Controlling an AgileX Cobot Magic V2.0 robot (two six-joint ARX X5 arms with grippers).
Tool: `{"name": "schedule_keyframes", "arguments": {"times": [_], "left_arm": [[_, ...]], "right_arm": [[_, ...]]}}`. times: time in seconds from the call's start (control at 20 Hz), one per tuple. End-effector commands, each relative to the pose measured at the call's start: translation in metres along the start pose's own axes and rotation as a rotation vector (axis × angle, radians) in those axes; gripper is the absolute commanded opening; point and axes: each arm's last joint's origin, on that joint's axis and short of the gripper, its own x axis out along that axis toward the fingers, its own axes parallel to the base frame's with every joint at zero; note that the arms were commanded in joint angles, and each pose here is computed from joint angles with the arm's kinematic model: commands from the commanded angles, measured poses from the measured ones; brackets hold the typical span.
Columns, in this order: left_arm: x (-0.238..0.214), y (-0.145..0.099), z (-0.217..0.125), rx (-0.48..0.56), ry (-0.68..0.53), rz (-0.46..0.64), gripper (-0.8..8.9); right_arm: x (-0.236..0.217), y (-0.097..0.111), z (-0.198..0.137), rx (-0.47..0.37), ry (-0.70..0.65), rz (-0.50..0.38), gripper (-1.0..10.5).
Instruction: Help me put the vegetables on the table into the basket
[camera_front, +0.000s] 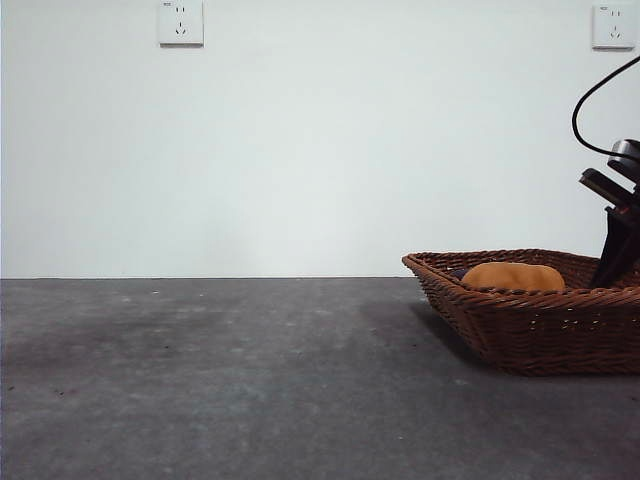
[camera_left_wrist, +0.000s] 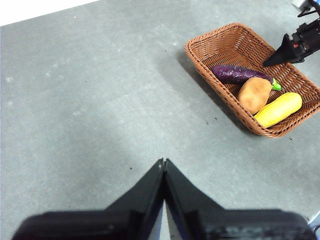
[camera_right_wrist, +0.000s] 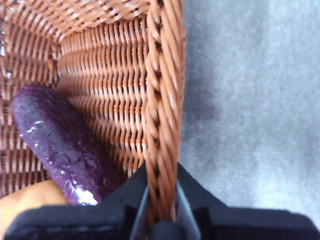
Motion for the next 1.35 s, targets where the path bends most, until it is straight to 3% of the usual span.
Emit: {"name": "schedule_keyframes", "arguments": {"times": [0.05,0.35,0.4,0.5,0.55,0.8,1.0,1.35], "left_arm": [[0.001,0.001,0.0,0.009,-0.004,0.003,-0.07],[0.007,0.001,0.001,0.005,0.013,0.002,-0.07],[0.007,0.002,0.001,0.005,0.013,0.002,-0.07],[0.007,0.002,0.001,0.005,0.013,0.002,-0.07],[0.007,0.002,0.001,0.005,0.014,0.002,-0.07],[0.007,0.001,0.001,0.008,0.014,0.002,-0.08],[0.007,0.001,0.001,0.009,0.014,-0.002,-0.07],[0.007,0.001,0.001,0.02,0.014,-0.003,-0.08]], "right_arm": [[0.007,-0.005,-0.002,-0.012,0.017,-0.024,-0.1],[0.011,-0.008,-0.003,-0.009,0.025,-0.041,0.1],[0.011,-0.008,-0.002,-0.007,0.019,-0.042,0.6],[0.007,-0.006,0.003,-0.019,-0.003,-0.032,3.8],[0.003,-0.003,0.007,-0.026,-0.013,-0.025,4.5],[-0.051,0.033,0.024,-0.068,-0.076,-0.043,4.4],[-0.111,0.081,-0.001,-0.101,-0.052,-0.02,4.3],[-0.17,0.139,-0.064,-0.163,0.068,0.008,1.6]]}}
